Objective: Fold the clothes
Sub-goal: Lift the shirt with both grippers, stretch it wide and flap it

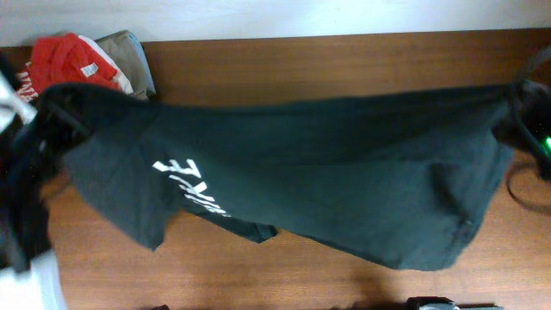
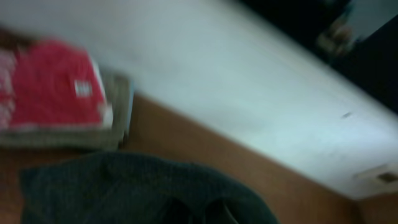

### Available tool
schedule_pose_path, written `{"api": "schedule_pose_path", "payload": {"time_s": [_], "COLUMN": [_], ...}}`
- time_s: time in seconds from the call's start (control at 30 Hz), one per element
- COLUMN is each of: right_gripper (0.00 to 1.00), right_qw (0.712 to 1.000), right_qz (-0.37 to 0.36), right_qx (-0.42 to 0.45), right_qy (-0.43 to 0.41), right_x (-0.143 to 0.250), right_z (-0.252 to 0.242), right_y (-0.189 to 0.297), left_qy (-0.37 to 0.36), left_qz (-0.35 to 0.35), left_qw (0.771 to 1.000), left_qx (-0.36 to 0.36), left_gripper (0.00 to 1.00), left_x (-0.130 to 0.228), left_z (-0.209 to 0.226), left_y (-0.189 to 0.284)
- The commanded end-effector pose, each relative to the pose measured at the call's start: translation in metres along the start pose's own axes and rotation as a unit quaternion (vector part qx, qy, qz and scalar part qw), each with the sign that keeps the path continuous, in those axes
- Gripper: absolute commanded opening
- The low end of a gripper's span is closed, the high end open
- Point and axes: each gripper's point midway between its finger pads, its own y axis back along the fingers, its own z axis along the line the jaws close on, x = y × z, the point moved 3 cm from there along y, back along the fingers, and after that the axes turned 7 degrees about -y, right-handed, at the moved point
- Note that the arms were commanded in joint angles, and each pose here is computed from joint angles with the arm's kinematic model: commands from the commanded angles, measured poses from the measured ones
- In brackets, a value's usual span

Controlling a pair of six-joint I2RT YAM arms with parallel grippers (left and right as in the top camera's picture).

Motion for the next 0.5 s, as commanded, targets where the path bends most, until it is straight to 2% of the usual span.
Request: {"api": "schedule_pose_path", "payload": {"time_s": [0.0, 0.07, 0.17, 0.33, 0.47], "right_gripper": [0.04, 0.04, 0.04, 0.04, 0.04], "right_qw": [0.997, 0.996, 0.995, 0.997, 0.998], "right_qz": [0.054, 0.071, 0.075, 0.059, 0.069], "right_qx": [0.049, 0.057, 0.06, 0.047, 0.005], "right_qy": [0.01, 0.012, 0.013, 0.01, 0.006], "right_x": [0.007, 0.011, 0.015, 0.021, 0.035], "right_z": [-0.004, -0.005, -0.008, -0.015, -0.013], "right_y": [-0.055, -0.064, -0.055, -0.012, 0.021], "left_qy": [0.002, 0.006, 0.004, -0.008, -0.02], "left_qz": [0.086, 0.116, 0.123, 0.096, 0.06], "left_qw": [0.996, 0.993, 0.992, 0.995, 0.998], "left_qx": [0.002, -0.004, -0.006, 0.002, 0.017], "left_gripper": [0.01, 0.01, 0.01, 0.01, 0.01], "left_x": [0.022, 0.032, 0.036, 0.038, 0.043], "left_z": [0.02, 0.027, 0.025, 0.006, -0.013], "left_y": [-0.057, -0.071, -0.065, -0.01, 0.045]}}
